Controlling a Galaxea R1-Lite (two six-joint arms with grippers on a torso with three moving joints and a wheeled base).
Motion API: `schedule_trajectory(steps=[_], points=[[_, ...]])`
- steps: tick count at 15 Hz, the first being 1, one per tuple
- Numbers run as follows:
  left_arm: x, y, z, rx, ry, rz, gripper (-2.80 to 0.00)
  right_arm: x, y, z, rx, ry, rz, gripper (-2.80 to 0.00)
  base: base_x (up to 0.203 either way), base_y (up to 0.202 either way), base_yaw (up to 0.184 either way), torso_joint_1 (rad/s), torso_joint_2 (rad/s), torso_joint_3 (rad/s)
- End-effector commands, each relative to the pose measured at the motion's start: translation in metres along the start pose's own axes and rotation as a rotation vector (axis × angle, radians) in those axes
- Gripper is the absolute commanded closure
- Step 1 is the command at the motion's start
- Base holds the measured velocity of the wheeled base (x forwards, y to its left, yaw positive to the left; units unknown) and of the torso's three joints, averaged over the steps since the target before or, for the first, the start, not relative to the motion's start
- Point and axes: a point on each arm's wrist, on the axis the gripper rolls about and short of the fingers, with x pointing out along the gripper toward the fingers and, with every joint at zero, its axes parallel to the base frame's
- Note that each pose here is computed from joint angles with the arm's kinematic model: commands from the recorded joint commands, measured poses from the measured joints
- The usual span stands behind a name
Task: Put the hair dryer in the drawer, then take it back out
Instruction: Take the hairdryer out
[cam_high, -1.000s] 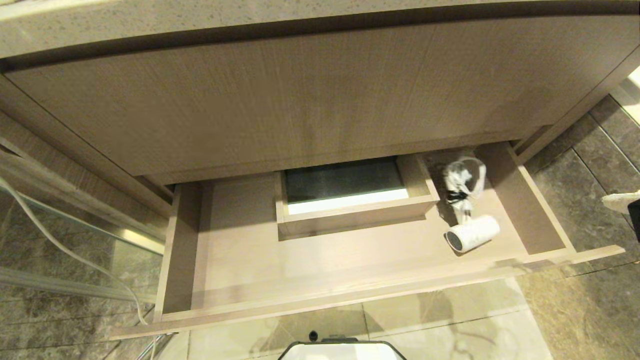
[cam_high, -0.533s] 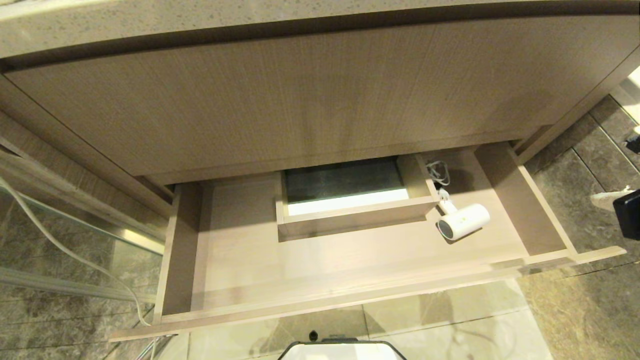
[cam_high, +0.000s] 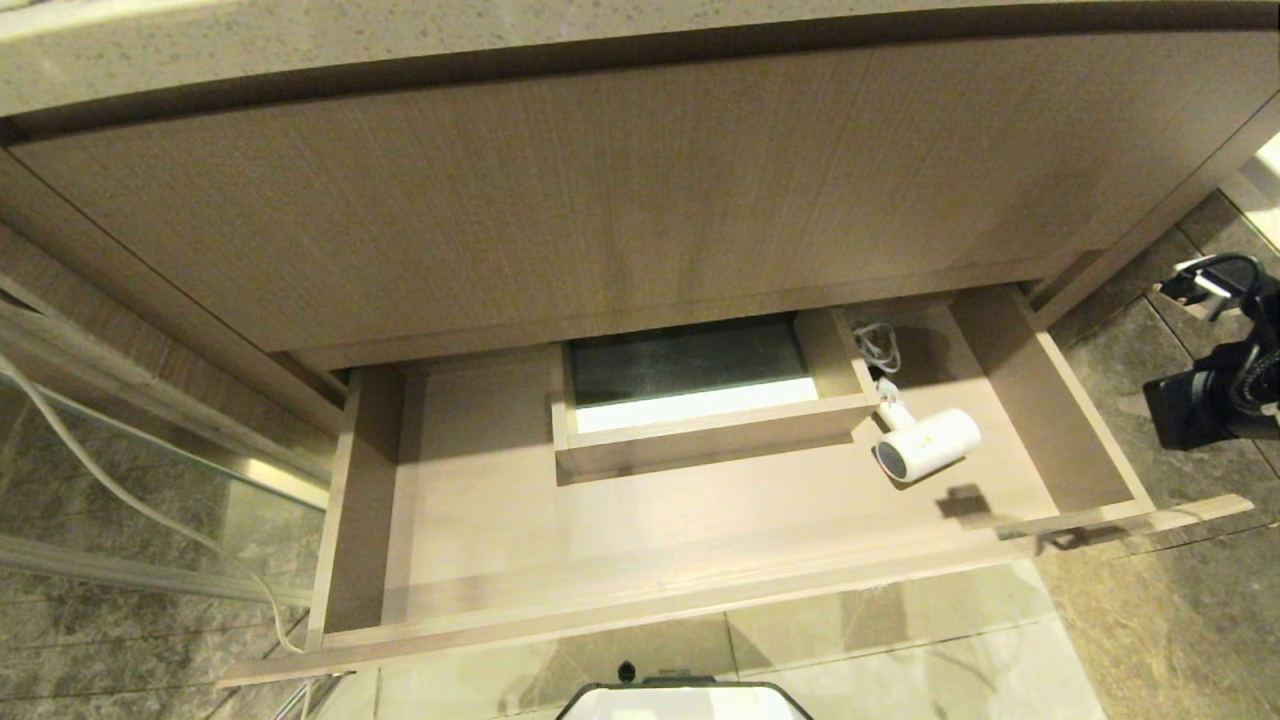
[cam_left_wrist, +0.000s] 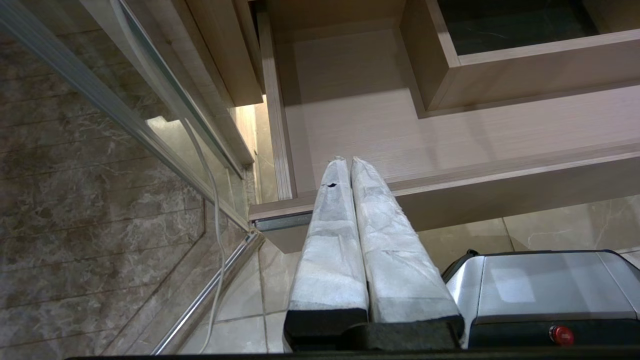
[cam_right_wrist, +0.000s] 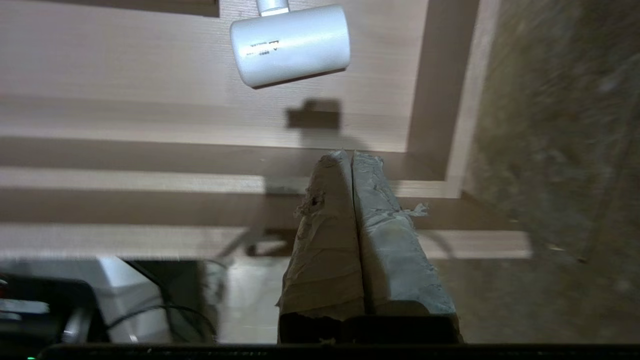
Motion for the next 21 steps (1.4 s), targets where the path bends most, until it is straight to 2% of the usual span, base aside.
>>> schedule_trajectory(steps=[1, 4, 8, 9, 11, 14, 18, 21], points=[[0.000, 0.000, 0.000, 0.000, 0.000, 0.000, 0.00, 0.040, 0.005, -0.010, 0.051, 0.095, 0.053, 0.00, 0.000, 0.000, 0.000, 0.000, 0.00, 0.000], [0.000, 0.000, 0.000, 0.000, 0.001, 0.000, 0.00, 0.060, 0.021, -0.013, 0.028, 0.136, 0.110, 0.00, 0.000, 0.000, 0.000, 0.000, 0.00, 0.000], [0.000, 0.000, 0.000, 0.000, 0.000, 0.000, 0.00, 0.066, 0.020, -0.007, 0.012, 0.116, 0.110, 0.00, 0.000, 0.000, 0.000, 0.000, 0.00, 0.000], [0.000, 0.000, 0.000, 0.000, 0.000, 0.000, 0.00, 0.074, 0.022, -0.007, 0.008, 0.113, 0.120, -2.80, 0.000, 0.000, 0.000, 0.000, 0.00, 0.000], [0.000, 0.000, 0.000, 0.000, -0.001, 0.000, 0.00, 0.076, 0.022, -0.005, 0.006, 0.102, 0.122, -2.80, 0.000, 0.000, 0.000, 0.000, 0.00, 0.000], [0.000, 0.000, 0.000, 0.000, 0.002, 0.000, 0.00, 0.117, 0.022, -0.005, 0.024, 0.128, 0.136, -2.80, 0.000, 0.000, 0.000, 0.000, 0.00, 0.000], [0.000, 0.000, 0.000, 0.000, 0.000, 0.000, 0.00, 0.177, 0.025, -0.020, 0.126, 0.156, 0.158, -2.80, 0.000, 0.000, 0.000, 0.000, 0.00, 0.000], [0.000, 0.000, 0.000, 0.000, 0.001, 0.000, 0.00, 0.195, 0.027, -0.026, 0.159, 0.136, 0.217, -2.80, 0.000, 0.000, 0.000, 0.000, 0.00, 0.000]])
